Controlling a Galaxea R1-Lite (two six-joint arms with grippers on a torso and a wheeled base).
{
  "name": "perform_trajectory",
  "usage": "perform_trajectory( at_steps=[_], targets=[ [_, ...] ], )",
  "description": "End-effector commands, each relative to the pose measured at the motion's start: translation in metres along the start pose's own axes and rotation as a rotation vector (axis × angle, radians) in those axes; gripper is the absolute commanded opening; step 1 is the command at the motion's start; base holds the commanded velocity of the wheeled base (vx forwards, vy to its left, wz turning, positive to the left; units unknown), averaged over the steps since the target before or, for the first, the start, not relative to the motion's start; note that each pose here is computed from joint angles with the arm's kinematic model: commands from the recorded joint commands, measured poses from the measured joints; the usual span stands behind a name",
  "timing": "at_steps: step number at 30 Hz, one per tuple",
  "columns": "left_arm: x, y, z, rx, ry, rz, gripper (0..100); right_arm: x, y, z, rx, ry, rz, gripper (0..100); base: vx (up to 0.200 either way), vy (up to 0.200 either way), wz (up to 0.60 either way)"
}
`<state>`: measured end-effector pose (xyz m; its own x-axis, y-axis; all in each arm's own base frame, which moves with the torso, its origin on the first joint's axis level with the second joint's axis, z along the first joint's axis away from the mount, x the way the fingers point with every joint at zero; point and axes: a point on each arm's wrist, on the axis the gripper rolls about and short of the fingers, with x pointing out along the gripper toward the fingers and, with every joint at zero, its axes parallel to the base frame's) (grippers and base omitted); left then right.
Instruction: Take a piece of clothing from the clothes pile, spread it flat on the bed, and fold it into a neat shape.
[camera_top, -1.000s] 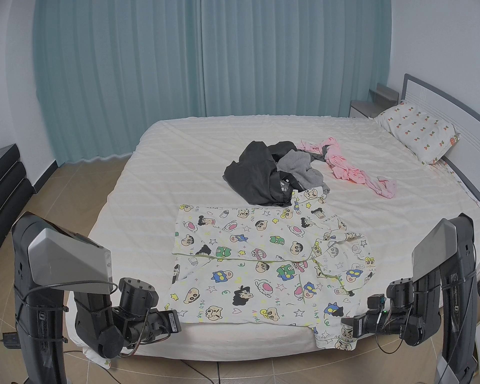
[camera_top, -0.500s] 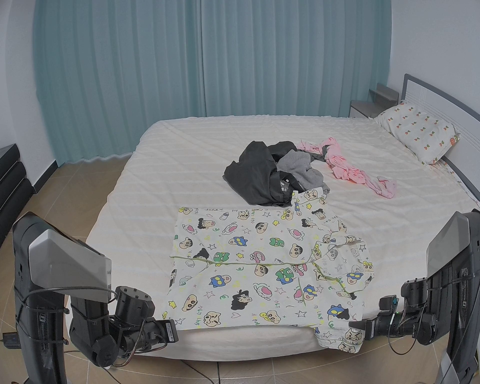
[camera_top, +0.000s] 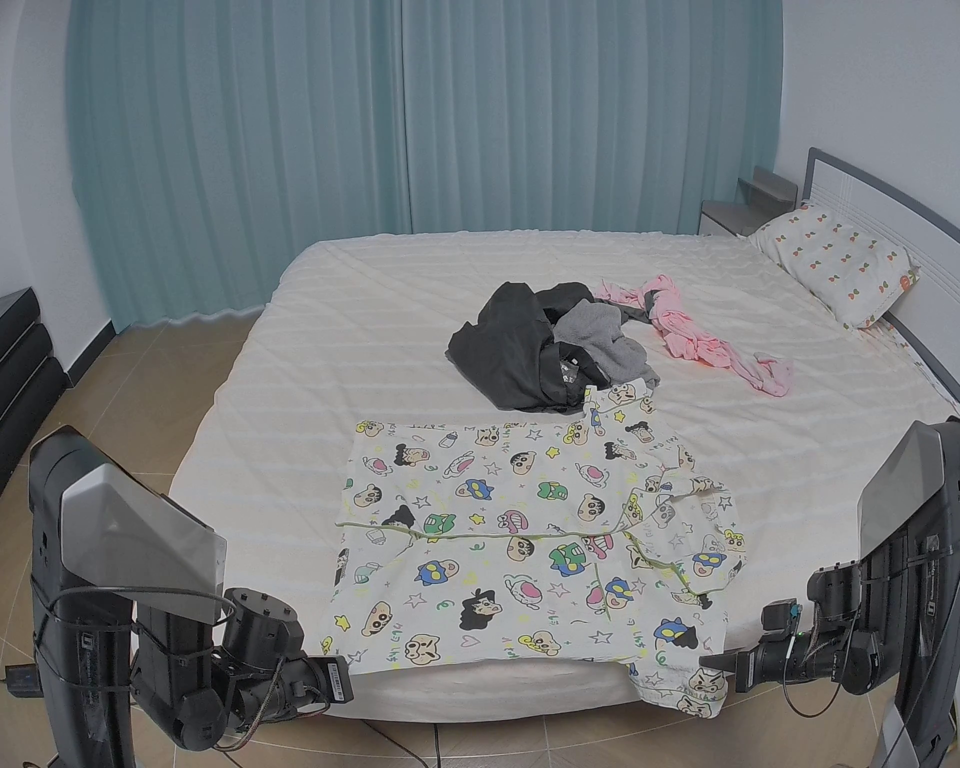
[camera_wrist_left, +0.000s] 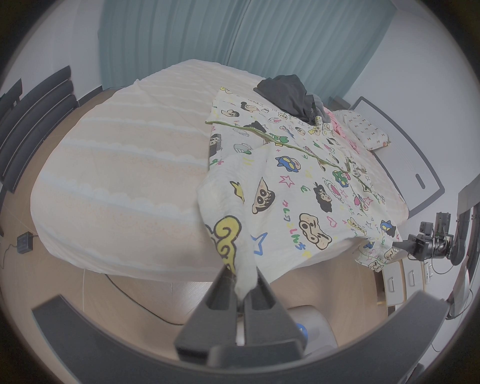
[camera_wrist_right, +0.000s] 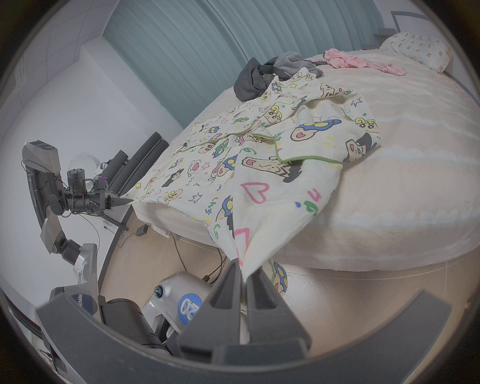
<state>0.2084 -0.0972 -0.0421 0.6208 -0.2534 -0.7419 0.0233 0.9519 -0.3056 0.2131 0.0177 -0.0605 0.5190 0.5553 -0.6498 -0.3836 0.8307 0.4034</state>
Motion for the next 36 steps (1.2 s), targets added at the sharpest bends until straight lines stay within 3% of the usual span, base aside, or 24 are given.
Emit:
perform_trajectory(
  at_steps=[1,23,28,36],
  targets=[
    [0.0,0.0,-0.002,0.003,0.008,0.002,0,0.001,0.0,0.003,-0.012,-0.017,0.002,0,0.0,0.0,0.0],
    [-0.008,0.002,-0.009,0.0,0.034,0.006,0,-0.013,0.005,0.005,-0.014,-0.035,0.04,0,0.0,0.0,0.0],
    [-0.008,-0.004,0.002,-0.007,-0.03,-0.032,0,-0.014,0.006,0.009,-0.022,-0.056,0.058,0,0.0,0.0,0.0],
    [0.003,-0.022,0.049,-0.044,-0.25,-0.101,0,-0.026,0.005,0.045,0.01,-0.227,0.06,0,0.0,0.0,0.0]
  ],
)
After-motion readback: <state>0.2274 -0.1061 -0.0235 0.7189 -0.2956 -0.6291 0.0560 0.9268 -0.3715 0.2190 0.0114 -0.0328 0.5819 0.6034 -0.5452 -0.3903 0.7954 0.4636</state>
